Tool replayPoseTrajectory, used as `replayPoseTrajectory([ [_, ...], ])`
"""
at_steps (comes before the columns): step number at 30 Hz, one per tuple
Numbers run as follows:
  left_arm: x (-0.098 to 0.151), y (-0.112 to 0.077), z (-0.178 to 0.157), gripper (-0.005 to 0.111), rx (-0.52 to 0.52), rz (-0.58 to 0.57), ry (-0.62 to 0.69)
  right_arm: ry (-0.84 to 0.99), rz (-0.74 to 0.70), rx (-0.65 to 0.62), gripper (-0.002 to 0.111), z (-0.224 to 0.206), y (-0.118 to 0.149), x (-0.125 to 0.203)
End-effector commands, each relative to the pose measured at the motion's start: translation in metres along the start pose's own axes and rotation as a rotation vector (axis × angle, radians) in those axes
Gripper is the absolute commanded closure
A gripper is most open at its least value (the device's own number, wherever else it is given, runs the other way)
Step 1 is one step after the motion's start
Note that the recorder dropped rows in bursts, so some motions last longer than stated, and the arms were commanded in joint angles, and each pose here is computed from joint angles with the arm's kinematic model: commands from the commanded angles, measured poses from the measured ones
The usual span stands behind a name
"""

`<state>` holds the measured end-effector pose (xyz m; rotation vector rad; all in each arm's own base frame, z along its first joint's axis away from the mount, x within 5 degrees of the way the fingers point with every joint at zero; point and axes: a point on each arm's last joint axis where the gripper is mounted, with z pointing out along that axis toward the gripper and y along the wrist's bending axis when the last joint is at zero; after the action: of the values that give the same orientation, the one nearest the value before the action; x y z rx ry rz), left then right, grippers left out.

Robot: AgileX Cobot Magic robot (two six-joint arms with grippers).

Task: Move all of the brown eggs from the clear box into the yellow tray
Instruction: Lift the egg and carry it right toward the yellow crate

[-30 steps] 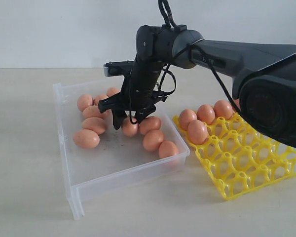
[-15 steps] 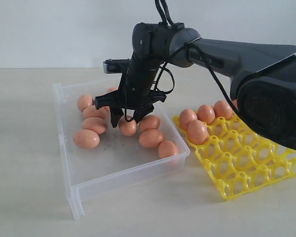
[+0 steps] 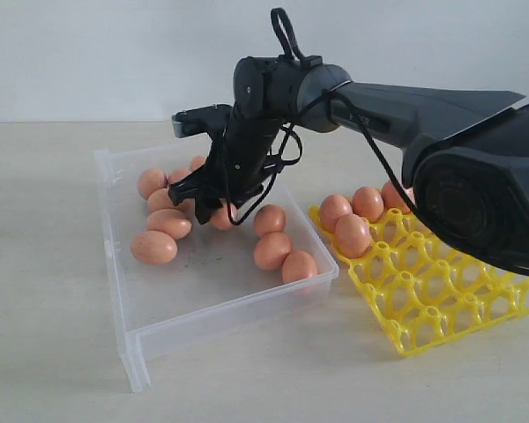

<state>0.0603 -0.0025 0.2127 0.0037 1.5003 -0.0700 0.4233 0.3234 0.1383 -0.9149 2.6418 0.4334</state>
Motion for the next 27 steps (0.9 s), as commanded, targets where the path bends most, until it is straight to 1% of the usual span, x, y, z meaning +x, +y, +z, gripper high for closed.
replayPoseTrajectory([
  [1, -0.002, 0.000, 0.000, 0.103, -0.002, 0.000, -0.013, -0.201, -0.082, 0.057, 0.108, -0.002, 0.007, -0.019],
  [5, -0.002, 0.000, 0.000, 0.103, -0.002, 0.000, -0.013, -0.379, -0.074, 0.062, 0.108, -0.006, 0.023, -0.035],
  [9, -0.002, 0.000, 0.000, 0.103, -0.002, 0.000, -0.013, -0.488, -0.060, 0.085, 0.108, -0.008, 0.034, -0.043],
  [11, -0.002, 0.000, 0.000, 0.103, -0.002, 0.000, -0.013, -0.507, -0.054, 0.133, 0.108, -0.009, 0.034, -0.044],
  [16, -0.002, 0.000, 0.000, 0.103, -0.002, 0.000, -0.013, -0.487, -0.113, 0.329, 0.108, -0.010, 0.032, -0.042],
  [18, -0.002, 0.000, 0.000, 0.103, -0.002, 0.000, -0.013, -0.478, -0.146, 0.363, 0.108, -0.006, 0.037, -0.038],
  [21, -0.002, 0.000, 0.000, 0.103, -0.002, 0.000, -0.013, -0.521, -0.170, 0.341, 0.108, 0.001, 0.045, -0.030],
  [25, -0.002, 0.000, 0.000, 0.103, -0.002, 0.000, -0.013, -0.624, -0.131, 0.249, 0.108, 0.006, 0.048, -0.017],
  [27, -0.002, 0.000, 0.000, 0.103, -0.002, 0.000, -0.013, -0.633, -0.136, 0.263, 0.108, 0.007, 0.046, -0.010],
])
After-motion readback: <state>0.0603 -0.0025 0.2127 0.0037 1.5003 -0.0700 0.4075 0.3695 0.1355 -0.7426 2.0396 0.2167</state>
